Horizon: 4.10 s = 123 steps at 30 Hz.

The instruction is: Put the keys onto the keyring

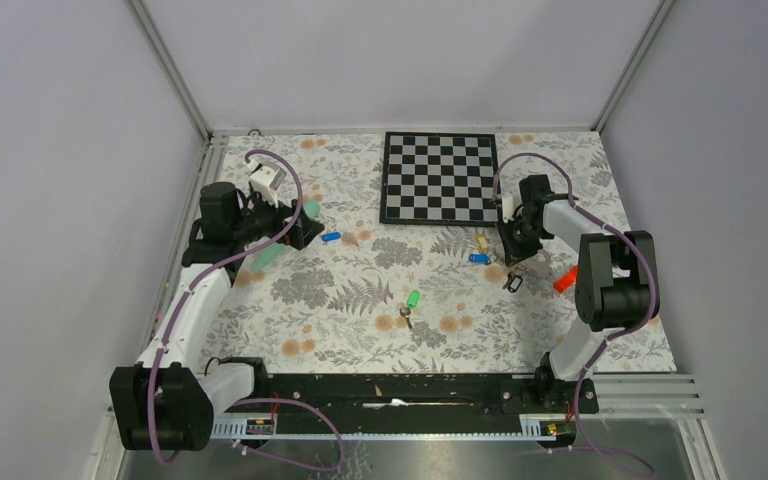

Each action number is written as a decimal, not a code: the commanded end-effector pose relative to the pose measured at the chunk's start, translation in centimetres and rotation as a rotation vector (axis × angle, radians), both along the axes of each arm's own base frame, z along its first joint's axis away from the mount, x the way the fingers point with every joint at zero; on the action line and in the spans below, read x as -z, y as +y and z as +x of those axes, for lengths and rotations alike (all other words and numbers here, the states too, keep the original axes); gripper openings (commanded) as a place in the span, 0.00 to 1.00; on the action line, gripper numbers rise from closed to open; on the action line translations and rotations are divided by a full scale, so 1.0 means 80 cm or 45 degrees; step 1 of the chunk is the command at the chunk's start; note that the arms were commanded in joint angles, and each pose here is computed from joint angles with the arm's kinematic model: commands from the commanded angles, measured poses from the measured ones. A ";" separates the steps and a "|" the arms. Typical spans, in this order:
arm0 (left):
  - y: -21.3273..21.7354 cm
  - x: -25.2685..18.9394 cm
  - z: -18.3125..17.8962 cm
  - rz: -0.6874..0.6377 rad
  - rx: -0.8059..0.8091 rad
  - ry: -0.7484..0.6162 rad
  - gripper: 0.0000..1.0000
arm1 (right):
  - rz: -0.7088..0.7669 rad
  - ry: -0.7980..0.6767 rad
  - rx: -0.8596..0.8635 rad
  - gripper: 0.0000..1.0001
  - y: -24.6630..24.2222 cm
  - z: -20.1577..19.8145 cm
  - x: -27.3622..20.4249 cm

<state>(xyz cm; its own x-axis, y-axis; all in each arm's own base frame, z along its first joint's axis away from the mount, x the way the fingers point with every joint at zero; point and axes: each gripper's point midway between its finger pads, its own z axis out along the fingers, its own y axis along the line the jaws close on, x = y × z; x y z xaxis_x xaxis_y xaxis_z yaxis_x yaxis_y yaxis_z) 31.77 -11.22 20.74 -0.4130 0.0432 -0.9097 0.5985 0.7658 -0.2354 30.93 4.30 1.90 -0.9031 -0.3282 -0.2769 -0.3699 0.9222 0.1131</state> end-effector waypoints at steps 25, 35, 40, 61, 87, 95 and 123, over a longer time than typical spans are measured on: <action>-0.005 -0.011 0.003 -0.020 0.044 -0.076 0.99 | 0.128 -0.181 -0.220 0.03 0.027 0.008 -0.074; -0.007 -0.012 0.001 -0.034 0.051 -0.075 0.99 | 0.095 -0.128 -0.403 0.07 0.055 -0.024 -0.043; -0.007 -0.012 0.001 -0.034 0.052 -0.077 0.99 | 0.025 -0.100 -0.432 0.07 0.051 -0.036 -0.020; -0.008 -0.010 0.000 -0.032 0.060 -0.078 0.99 | 0.043 -0.094 -0.496 0.27 0.063 -0.048 -0.020; -0.008 -0.011 -0.001 -0.032 0.066 -0.082 0.99 | 0.032 -0.016 -0.492 0.11 0.060 -0.057 -0.006; -0.009 -0.010 -0.001 -0.034 0.070 -0.081 0.99 | 0.050 -0.123 -0.489 0.02 0.067 -0.038 -0.052; -0.167 -0.100 -0.021 -0.045 0.730 -0.211 0.84 | 0.506 -0.901 -0.947 0.00 0.178 -0.018 -0.298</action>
<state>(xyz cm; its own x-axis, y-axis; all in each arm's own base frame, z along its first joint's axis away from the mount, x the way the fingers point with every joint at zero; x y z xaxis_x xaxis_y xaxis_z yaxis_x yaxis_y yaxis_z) 30.93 -21.59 24.55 -0.3239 0.1747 -0.9298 0.8707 0.4394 -0.2208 29.23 15.92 21.34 -0.2743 -0.5617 -0.7805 -0.8706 0.4898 -0.0466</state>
